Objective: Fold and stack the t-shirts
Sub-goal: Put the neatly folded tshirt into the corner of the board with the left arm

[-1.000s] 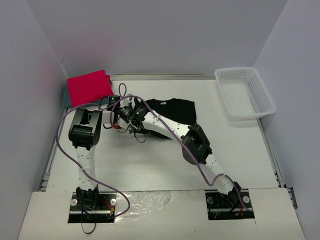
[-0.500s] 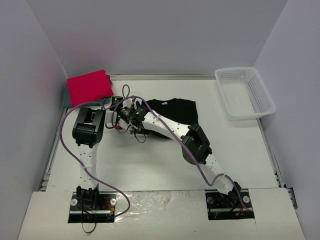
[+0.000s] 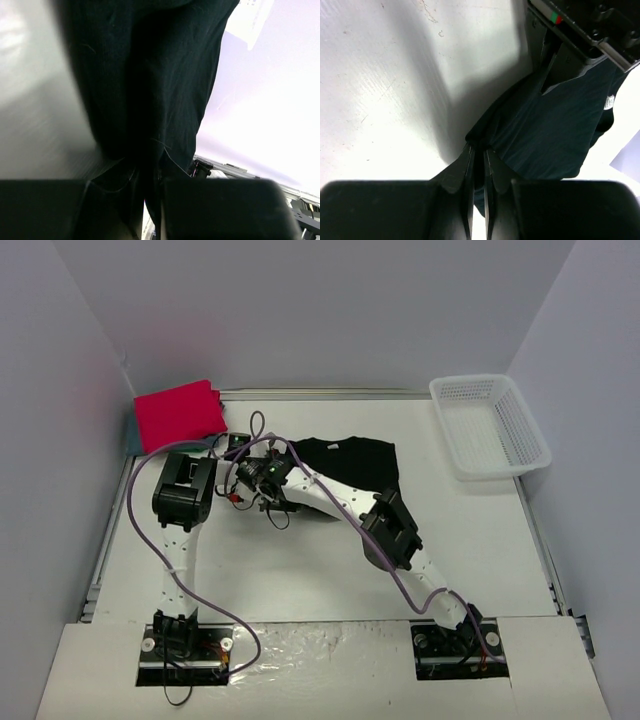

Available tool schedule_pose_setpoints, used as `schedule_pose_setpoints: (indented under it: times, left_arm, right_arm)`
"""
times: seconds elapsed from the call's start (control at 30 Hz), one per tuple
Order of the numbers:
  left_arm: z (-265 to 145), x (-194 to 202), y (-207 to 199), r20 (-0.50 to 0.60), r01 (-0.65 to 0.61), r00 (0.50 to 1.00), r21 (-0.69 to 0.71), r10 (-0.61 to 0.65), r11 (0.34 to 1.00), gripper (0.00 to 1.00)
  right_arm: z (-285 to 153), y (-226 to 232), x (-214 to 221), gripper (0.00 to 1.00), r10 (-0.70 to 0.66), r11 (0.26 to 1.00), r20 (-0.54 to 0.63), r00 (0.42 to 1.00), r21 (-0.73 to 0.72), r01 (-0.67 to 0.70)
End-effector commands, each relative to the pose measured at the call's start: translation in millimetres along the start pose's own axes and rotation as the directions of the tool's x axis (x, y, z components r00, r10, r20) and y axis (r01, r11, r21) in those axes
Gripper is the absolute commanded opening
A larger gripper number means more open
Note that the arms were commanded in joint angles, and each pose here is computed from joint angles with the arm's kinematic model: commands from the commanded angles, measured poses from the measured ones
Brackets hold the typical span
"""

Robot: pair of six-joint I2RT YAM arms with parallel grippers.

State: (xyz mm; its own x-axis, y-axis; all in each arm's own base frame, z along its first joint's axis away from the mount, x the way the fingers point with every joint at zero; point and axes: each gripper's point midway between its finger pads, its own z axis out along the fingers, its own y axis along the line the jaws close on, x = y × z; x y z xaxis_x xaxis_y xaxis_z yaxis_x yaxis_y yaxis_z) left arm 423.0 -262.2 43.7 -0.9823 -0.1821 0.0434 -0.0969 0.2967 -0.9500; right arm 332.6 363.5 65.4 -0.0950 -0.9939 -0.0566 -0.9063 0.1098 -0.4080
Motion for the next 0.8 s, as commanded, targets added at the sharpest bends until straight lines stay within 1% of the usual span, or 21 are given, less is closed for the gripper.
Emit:
schedule_pose_setpoints:
  times: [0.0, 0.07, 0.1, 0.17, 0.2, 0.27, 0.3, 0.33, 0.37, 0.4, 0.43, 0.47, 0.5, 0.53, 0.57, 0.6, 0.63, 0.67, 0.7, 0.73, 0.77]
  left_arm:
    - [27.1, 9.1, -8.2, -0.050, -0.045, 0.998, 0.004, 0.045, 0.999, 0.02]
    - [26.5, 2.0, -7.2, -0.041, -0.050, 0.998, -0.009, 0.050, 0.999, 0.02]
    - [24.9, -1.5, -7.7, -0.035, -0.072, 0.997, -0.011, 0.072, 0.997, 0.02]
    - [22.8, -8.5, -11.4, -0.028, -0.085, 0.996, -0.022, 0.084, 0.996, 0.02]
    - [21.8, -11.6, -12.0, -0.024, -0.105, 0.994, -0.024, 0.105, 0.994, 0.02]
    - [18.0, -18.6, -18.6, -0.017, -0.121, 0.993, -0.030, 0.120, 0.992, 0.03]
    - [16.6, -21.1, -19.9, -0.012, -0.135, 0.991, -0.032, 0.134, 0.990, 0.02]
    - [14.3, -25.0, -20.9, -0.002, -0.141, 0.990, -0.033, 0.141, 0.989, 0.03]
    - [13.4, -26.2, -22.1, 0.000, -0.144, 0.990, -0.034, 0.144, 0.989, 0.02]
    - [11.9, -29.0, -24.7, 0.005, -0.160, 0.987, -0.032, 0.160, 0.987, 0.02]
    - [8.7, -30.1, -24.9, 0.005, -0.154, 0.988, -0.038, 0.154, 0.987, 0.03]
    - [7.4, -31.7, -26.4, 0.008, -0.176, 0.984, -0.041, 0.176, 0.984, 0.02]
    - [4.7, -34.1, -27.8, 0.015, -0.190, 0.982, -0.047, 0.191, 0.981, 0.02]
    - [2.5, -35.4, -28.5, 0.017, -0.203, 0.979, -0.054, 0.204, 0.978, 0.02]
    - [-1.2, -35.7, -27.6, 0.018, -0.199, 0.979, -0.065, 0.201, 0.978, 0.02]
    - [-3.9, -34.4, -26.3, 0.013, -0.207, 0.978, -0.075, 0.208, 0.975, 0.02]
    - [-7.5, -33.0, -26.9, 0.011, -0.201, 0.979, -0.091, 0.203, 0.975, 0.02]
    - [-11.2, -34.9, -27.1, 0.017, -0.220, 0.975, -0.098, 0.223, 0.971, 0.03]
    - [-14.0, -35.2, -29.7, 0.020, -0.234, 0.971, -0.100, 0.237, 0.967, 0.02]
    - [-17.3, -32.5, -28.1, 0.010, -0.224, 0.974, -0.117, 0.227, 0.968, 0.02]
    - [-19.8, -33.7, -25.8, 0.015, -0.232, 0.972, -0.145, 0.236, 0.962, 0.02]
  right_arm:
    - [-42.4, 26.2, -64.6, 0.00, -0.076, 0.997, 0.198, 0.977, 0.030, 0.071]
    - [-48.4, 32.0, -67.0, 0.00, -0.085, 0.996, 0.207, 0.975, 0.030, 0.081]
    - [-49.6, 31.8, -66.6, 0.25, -0.085, 0.996, 0.207, 0.975, 0.035, 0.079]
    - [-51.1, 38.3, -60.8, 0.60, -0.097, 0.995, 0.196, 0.976, 0.026, 0.094]
    - [-51.8, 42.2, -58.0, 0.73, -0.102, 0.995, 0.195, 0.975, 0.012, 0.102]
    - [-55.3, 51.4, -43.8, 0.80, -0.121, 0.992, 0.184, 0.975, -0.020, 0.127]
    - [-55.8, 58.0, -39.3, 0.81, -0.127, 0.989, 0.189, 0.974, -0.048, 0.138]
    - [-67.0, 59.7, -33.3, 0.82, -0.131, 0.987, 0.209, 0.969, -0.066, 0.148]
    - [-59.3, 73.1, -15.1, 0.85, -0.152, 0.979, 0.179, 0.972, -0.111, 0.173]
    - [-60.1, 79.1, -6.4, 0.87, -0.161, 0.973, 0.178, 0.971, -0.138, 0.187]
    - [-73.1, 84.2, 1.7, 0.88, -0.156, 0.965, 0.210, 0.965, -0.174, 0.194]
    - [-64.4, 91.1, 25.6, 0.89, -0.177, 0.956, 0.167, 0.970, -0.207, 0.210]
    - [-76.4, 90.9, 33.8, 0.89, -0.163, 0.951, 0.198, 0.966, -0.230, 0.208]
    - [-77.4, 91.2, 49.1, 0.89, -0.161, 0.944, 0.182, 0.970, -0.259, 0.205]
    - [-79.1, 94.9, 60.0, 0.90, -0.159, 0.926, 0.195, 0.968, -0.310, 0.215]
    - [-72.5, 85.9, 83.8, 0.90, -0.118, 0.922, 0.165, 0.979, -0.349, 0.170]
    - [-83.1, 84.8, 97.2, 0.90, -0.087, 0.905, 0.182, 0.979, -0.396, 0.154]
    - [-84.0, 77.4, 110.0, 0.91, -0.073, 0.899, 0.181, 0.981, -0.413, 0.143]
    - [-82.4, 60.1, 132.7, 0.90, 0.001, 0.902, 0.155, 0.988, -0.427, 0.066]
    - [-83.8, 57.7, 148.8, 0.90, 0.034, 0.887, 0.127, 0.991, -0.460, 0.029]
    - [-84.8, 56.6, 158.2, 0.89, 0.072, 0.870, 0.125, 0.990, -0.494, -0.001]
